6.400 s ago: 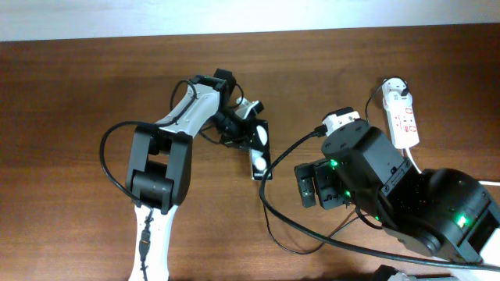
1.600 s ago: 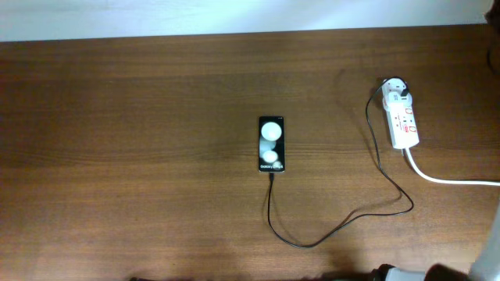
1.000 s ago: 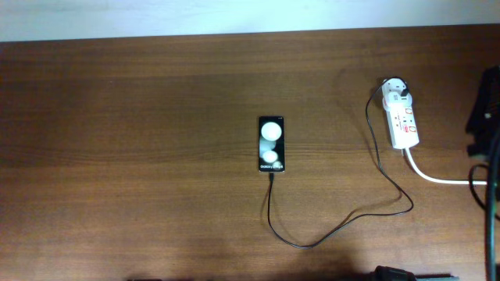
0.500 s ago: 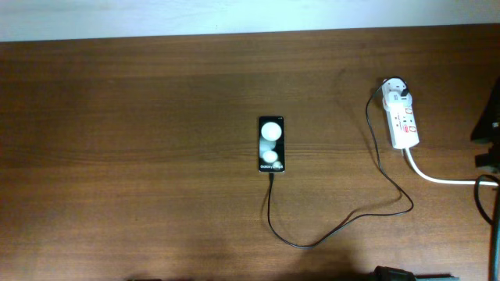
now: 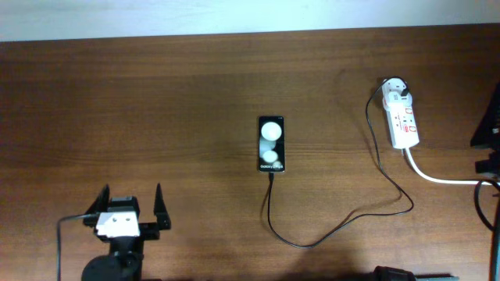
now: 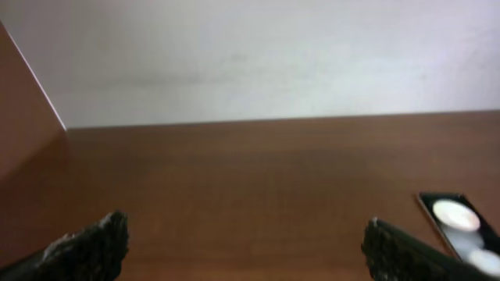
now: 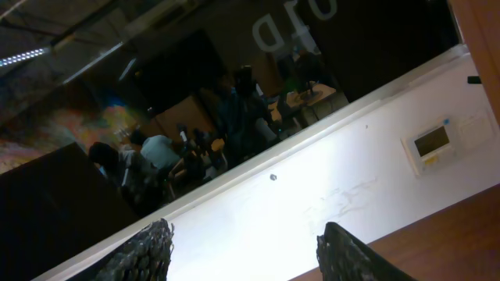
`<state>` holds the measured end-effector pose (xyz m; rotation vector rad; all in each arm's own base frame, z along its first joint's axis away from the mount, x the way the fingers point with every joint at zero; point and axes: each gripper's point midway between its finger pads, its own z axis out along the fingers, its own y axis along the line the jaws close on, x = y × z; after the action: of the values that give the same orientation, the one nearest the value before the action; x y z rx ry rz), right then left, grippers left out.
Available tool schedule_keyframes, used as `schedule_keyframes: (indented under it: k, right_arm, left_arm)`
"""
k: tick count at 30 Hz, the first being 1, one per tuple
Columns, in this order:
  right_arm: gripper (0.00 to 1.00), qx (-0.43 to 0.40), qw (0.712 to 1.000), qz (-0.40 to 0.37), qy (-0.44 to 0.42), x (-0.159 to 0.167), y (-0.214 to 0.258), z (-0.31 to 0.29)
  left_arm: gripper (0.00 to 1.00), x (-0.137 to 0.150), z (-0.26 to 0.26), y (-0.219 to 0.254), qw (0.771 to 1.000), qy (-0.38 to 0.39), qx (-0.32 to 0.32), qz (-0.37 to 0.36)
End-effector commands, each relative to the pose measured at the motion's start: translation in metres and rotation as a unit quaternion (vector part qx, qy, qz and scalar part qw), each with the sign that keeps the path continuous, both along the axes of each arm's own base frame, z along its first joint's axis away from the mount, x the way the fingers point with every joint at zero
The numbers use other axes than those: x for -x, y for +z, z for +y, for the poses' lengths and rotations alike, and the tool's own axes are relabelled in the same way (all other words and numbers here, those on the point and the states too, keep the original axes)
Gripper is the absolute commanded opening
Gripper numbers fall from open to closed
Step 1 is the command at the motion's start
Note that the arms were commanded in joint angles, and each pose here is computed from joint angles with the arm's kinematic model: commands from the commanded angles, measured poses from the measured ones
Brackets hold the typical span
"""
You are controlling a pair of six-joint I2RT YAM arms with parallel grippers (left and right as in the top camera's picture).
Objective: Plug charger to phone and switch on socket
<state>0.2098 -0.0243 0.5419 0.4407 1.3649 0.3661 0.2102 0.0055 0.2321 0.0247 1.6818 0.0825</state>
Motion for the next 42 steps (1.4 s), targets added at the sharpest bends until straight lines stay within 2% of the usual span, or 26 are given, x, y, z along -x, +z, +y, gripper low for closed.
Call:
schedule_keyframes:
  k: [1, 3, 8, 21, 22, 25, 27, 31, 33, 36, 37, 38, 40, 42]
  right_arm:
    - [0.63, 0.003, 1.000, -0.019, 0.001, 0.014, 0.008, 0.004]
    - [0.63, 0.005, 1.000, -0.028, 0.001, 0.022, 0.011, 0.005]
    - [0.63, 0.007, 0.999, -0.038, 0.001, 0.031, 0.014, 0.007]
    - [0.63, -0.007, 0.999, -0.045, -0.003, 0.035, 0.016, 0.007]
    - [0.66, -0.008, 0.999, -0.047, 0.002, 0.037, 0.017, 0.009]
    - [0.66, -0.014, 0.998, -0.061, -0.016, 0.050, 0.021, 0.003]
    - [0.61, -0.014, 0.997, -0.068, -0.018, 0.056, 0.022, 0.002]
    - [0.62, -0.013, 0.995, -0.100, -0.017, 0.075, 0.034, 0.003]
    - [0.68, -0.012, 0.987, -0.158, -0.018, 0.118, 0.048, 0.005]
    - [0.79, -0.010, 0.972, -0.234, -0.018, 0.161, 0.071, 0.006]
    - [0.85, -0.010, 0.970, -0.242, -0.017, 0.169, 0.071, 0.007]
    - [0.99, -0.010, 0.970, -0.242, -0.017, 0.171, 0.071, 0.007]
    - [0.99, -0.012, 0.984, -0.178, -0.019, 0.153, 0.044, 0.006]
    - [0.99, -0.015, 0.997, -0.069, -0.021, 0.133, -0.006, 0.005]
  left_arm:
    - [0.99, -0.014, -0.002, -0.007, 0.999, -0.004, -0.003, -0.032]
    - [0.99, -0.024, -0.002, -0.020, 0.999, -0.003, -0.002, -0.047]
    - [0.99, -0.036, -0.002, -0.077, 1.000, -0.003, -0.003, -0.014]
    - [0.99, -0.036, -0.002, -0.077, 1.000, -0.003, -0.003, -0.012]
    - [0.99, -0.036, -0.002, -0.077, 1.000, -0.002, -0.003, -0.012]
    - [0.99, -0.036, 0.006, -0.077, 1.000, 0.014, -0.004, -0.013]
    - [0.99, -0.036, 0.008, -0.077, 1.000, 0.018, -0.004, -0.013]
    - [0.99, -0.036, 0.008, -0.077, 1.000, 0.018, -0.004, -0.013]
    - [0.99, -0.036, 0.008, -0.077, 1.000, 0.018, -0.004, -0.013]
    - [0.99, -0.036, 0.008, -0.077, 1.000, 0.018, -0.004, -0.013]
    - [0.99, -0.036, 0.008, -0.077, 1.000, 0.018, -0.004, -0.013]
    - [0.99, -0.036, 0.008, -0.077, 1.000, 0.018, -0.004, -0.013]
    - [0.99, -0.036, 0.008, -0.077, 1.000, 0.018, -0.004, -0.012]
    - [0.99, -0.036, 0.008, -0.077, 1.000, 0.018, -0.004, -0.013]
